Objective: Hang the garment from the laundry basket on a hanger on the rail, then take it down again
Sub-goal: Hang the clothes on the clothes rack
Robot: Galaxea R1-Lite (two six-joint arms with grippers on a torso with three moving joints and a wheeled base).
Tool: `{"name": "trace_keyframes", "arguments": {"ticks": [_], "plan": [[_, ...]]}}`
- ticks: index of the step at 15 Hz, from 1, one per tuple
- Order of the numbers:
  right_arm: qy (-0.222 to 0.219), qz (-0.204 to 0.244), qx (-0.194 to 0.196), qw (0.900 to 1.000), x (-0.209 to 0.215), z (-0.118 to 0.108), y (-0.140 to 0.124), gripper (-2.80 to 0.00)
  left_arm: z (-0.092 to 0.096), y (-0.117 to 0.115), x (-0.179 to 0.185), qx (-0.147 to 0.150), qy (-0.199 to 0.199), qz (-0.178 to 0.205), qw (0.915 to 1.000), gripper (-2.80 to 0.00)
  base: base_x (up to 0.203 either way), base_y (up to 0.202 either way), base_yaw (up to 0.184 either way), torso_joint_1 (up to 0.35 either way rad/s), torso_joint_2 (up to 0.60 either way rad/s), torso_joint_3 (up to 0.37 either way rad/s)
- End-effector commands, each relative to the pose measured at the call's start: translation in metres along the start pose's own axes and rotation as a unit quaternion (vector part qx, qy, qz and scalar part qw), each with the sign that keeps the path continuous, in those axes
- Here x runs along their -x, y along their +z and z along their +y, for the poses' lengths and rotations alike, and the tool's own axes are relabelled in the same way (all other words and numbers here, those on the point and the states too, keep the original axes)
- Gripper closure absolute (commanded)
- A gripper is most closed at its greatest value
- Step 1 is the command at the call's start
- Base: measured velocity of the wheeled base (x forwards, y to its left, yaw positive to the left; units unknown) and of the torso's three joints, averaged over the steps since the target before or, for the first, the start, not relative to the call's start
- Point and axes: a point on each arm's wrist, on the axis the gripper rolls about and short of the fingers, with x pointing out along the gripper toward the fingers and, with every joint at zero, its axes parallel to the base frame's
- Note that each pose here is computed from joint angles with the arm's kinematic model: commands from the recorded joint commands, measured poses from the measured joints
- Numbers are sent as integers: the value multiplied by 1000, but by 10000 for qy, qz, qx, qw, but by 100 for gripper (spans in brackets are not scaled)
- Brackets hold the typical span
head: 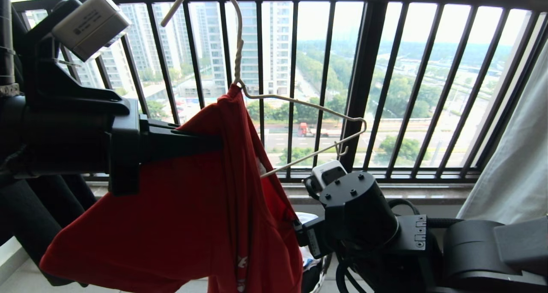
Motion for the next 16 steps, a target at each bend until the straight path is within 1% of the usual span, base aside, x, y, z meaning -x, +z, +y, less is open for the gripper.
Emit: {"name": "trace_keyframes", "arguments": {"ticks": [1,2,5,6,7,10,13,15,16], "plan": [[-55,109,82,9999,-4,1,-5,-280,0,0,0,-2,-11,-3,10000,0,0,0,0,0,0,0],[-86,163,109,9998,-3,-2,-4,-280,0,0,0,-2,-11,-4,10000,0,0,0,0,0,0,0],[-99,137,79,9998,0,-5,-2,-280,0,0,0,-2,-11,-3,10000,0,0,0,0,0,0,0],[-93,126,70,9999,1,-5,-1,-132,0,0,0,-2,-11,-3,10000,0,0,0,0,0,0,0],[-89,107,56,9999,2,-6,0,0,0,0,0,-2,-11,-3,10000,0,0,0,0,0,0,0],[-107,107,51,9999,1,-7,0,0,0,0,0,-2,-11,-3,10000,0,0,0,0,0,0,0],[-227,126,-18,9997,-4,-15,2,0,-1,0,1,-3,-10,-15,10000,0,0,0,0,0,0,0],[-312,160,-126,9993,-12,-30,7,0,-3,0,5,5,-16,-48,10000,0,0,0,0,0,0,0],[-232,132,-253,9993,-14,-40,13,0,-3,-1,5,15,-21,-30,10000,0,0,0,0,0,0,0]]}}
